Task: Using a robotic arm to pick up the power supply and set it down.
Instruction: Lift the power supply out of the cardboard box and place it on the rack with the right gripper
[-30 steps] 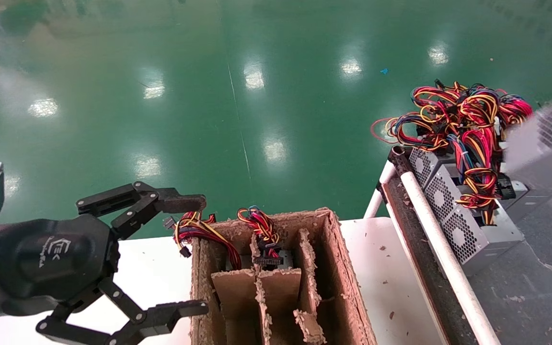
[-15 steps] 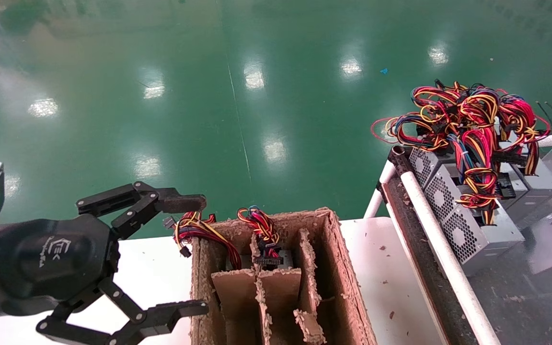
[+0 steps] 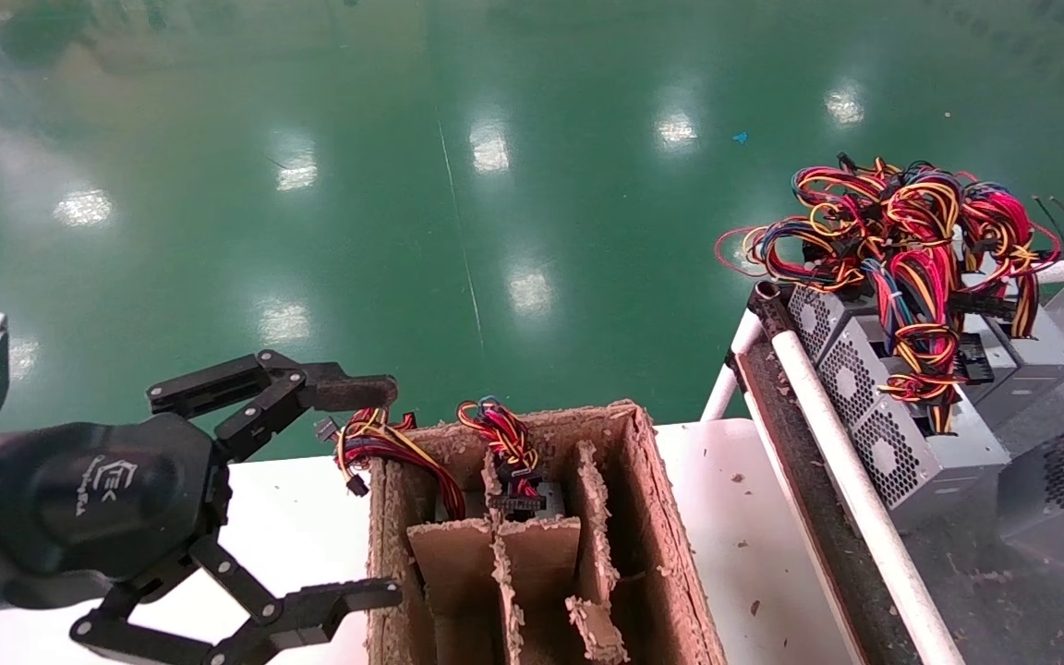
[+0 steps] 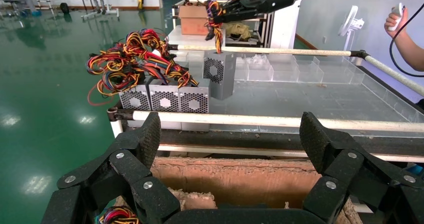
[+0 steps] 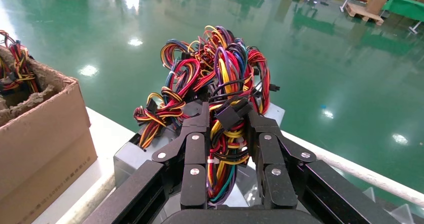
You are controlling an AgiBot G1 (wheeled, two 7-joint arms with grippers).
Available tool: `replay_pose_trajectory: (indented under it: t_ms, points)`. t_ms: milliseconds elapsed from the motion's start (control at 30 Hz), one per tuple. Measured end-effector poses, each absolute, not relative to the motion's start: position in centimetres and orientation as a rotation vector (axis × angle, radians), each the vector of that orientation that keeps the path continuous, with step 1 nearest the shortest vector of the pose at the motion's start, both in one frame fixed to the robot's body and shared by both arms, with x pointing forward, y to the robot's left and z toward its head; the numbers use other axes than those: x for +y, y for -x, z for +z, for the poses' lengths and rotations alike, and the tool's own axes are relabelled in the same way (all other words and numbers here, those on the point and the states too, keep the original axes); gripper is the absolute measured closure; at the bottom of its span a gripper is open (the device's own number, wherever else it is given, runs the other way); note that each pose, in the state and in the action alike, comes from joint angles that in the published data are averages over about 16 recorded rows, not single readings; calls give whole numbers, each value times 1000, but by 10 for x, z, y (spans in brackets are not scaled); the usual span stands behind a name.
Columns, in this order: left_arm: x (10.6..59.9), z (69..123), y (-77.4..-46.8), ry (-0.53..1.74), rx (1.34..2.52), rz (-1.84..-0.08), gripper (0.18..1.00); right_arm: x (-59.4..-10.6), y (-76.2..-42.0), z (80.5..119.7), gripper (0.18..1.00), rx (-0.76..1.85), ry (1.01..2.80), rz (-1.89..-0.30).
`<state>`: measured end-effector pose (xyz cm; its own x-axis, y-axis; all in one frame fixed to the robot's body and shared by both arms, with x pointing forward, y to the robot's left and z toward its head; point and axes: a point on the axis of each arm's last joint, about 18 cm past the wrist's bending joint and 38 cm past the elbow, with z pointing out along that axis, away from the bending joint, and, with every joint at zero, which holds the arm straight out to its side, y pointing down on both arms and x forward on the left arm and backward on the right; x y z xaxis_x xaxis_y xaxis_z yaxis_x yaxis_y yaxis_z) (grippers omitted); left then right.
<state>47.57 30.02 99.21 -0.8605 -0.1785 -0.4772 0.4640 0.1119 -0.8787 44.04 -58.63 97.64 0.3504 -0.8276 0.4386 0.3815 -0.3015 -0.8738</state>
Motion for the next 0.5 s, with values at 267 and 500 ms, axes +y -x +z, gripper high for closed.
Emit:
replay_pose_trajectory:
  t_ms: [267, 500]
  points:
    - [300, 992, -476, -277, 1925, -1799, 184, -566, -469, 975, 857, 429, 1414, -1240]
    - [300, 992, -476, -277, 1925, -1799, 184, -548, -494, 979, 857, 420, 1416, -1215]
